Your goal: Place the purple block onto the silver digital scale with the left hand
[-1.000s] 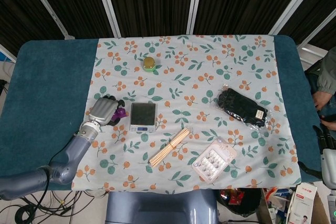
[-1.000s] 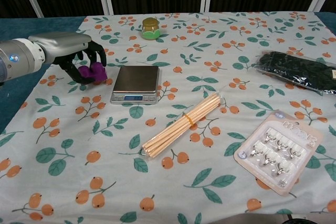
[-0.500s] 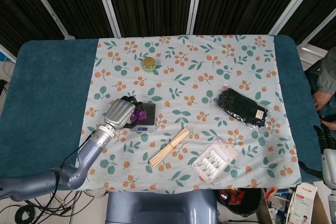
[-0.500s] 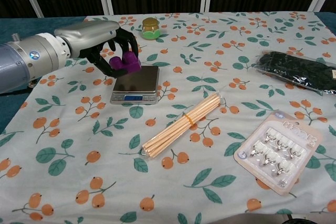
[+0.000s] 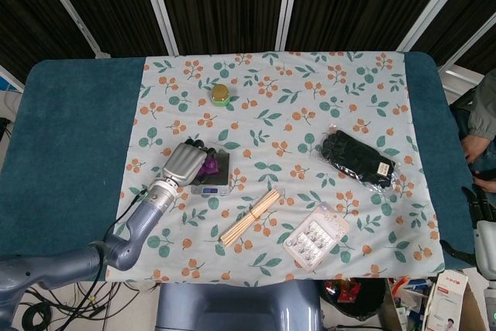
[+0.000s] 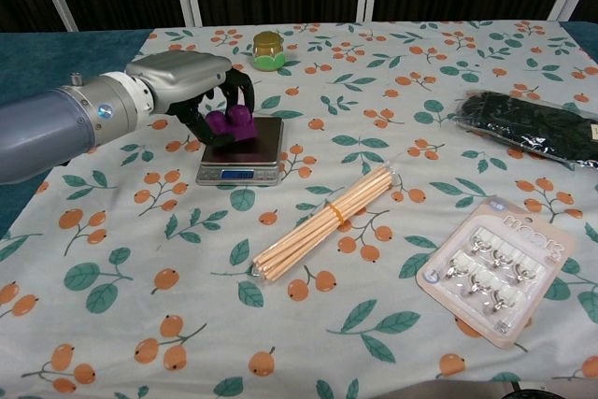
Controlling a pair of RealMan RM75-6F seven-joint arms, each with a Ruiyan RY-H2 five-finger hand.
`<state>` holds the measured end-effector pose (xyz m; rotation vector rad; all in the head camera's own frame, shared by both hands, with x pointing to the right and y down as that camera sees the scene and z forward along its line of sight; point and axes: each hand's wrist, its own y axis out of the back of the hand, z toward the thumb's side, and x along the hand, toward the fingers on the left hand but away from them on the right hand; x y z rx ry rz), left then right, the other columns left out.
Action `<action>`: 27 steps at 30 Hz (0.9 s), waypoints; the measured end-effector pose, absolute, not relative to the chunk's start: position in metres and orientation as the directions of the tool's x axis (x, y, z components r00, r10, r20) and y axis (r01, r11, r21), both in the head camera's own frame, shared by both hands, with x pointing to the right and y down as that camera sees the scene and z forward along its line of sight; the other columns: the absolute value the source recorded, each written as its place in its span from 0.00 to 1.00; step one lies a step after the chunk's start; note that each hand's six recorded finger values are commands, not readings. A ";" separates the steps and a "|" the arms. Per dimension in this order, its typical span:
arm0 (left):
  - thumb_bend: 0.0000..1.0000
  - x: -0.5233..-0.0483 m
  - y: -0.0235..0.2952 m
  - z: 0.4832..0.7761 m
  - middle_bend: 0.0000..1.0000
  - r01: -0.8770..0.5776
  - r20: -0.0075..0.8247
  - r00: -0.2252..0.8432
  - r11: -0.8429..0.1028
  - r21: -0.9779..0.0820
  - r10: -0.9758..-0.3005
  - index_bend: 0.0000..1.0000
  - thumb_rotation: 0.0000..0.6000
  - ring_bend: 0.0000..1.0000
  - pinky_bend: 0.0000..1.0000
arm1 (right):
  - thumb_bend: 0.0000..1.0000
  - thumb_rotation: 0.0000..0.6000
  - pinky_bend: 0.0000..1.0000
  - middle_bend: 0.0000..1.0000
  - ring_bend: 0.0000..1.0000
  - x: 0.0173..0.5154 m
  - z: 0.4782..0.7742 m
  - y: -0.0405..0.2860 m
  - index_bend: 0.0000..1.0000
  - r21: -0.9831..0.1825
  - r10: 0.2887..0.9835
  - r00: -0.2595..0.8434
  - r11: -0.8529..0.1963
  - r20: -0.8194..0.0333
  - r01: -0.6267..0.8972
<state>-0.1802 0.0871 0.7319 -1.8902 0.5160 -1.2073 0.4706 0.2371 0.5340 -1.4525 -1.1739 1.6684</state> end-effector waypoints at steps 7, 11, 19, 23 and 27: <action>0.00 -0.179 0.088 0.729 0.14 0.094 0.547 0.465 -0.576 -0.812 -0.696 0.10 1.00 0.05 0.23 | 0.07 1.00 0.19 0.01 0.17 0.471 0.533 0.236 0.05 -0.909 0.887 -0.199 -0.405 -0.416 0.096; 0.06 -0.181 0.088 0.724 0.12 0.065 0.543 0.464 -0.584 -0.809 -0.700 0.10 1.00 0.04 0.21 | 0.07 1.00 0.19 0.01 0.17 0.471 0.533 0.236 0.05 -0.909 0.888 -0.197 -0.405 -0.416 0.096; 0.13 -0.183 0.081 0.686 0.12 -0.103 0.487 0.485 -0.600 -0.793 -0.727 0.11 1.00 0.02 0.17 | 0.07 1.00 0.19 0.01 0.17 0.472 0.533 0.236 0.05 -0.910 0.887 -0.203 -0.403 -0.414 0.094; 0.12 -0.211 0.075 0.652 0.11 -0.116 0.452 0.463 -0.557 -0.822 -0.763 0.11 1.00 0.01 0.12 | 0.07 1.00 0.19 0.01 0.17 0.473 0.532 0.235 0.05 -0.913 0.890 -0.204 -0.397 -0.407 0.090; 0.09 -0.256 0.076 0.617 0.11 -0.120 0.420 0.396 -0.499 -0.858 -0.817 0.11 1.00 0.01 0.09 | 0.07 1.00 0.19 0.01 0.17 0.471 0.531 0.235 0.05 -0.916 0.893 -0.201 -0.393 -0.402 0.084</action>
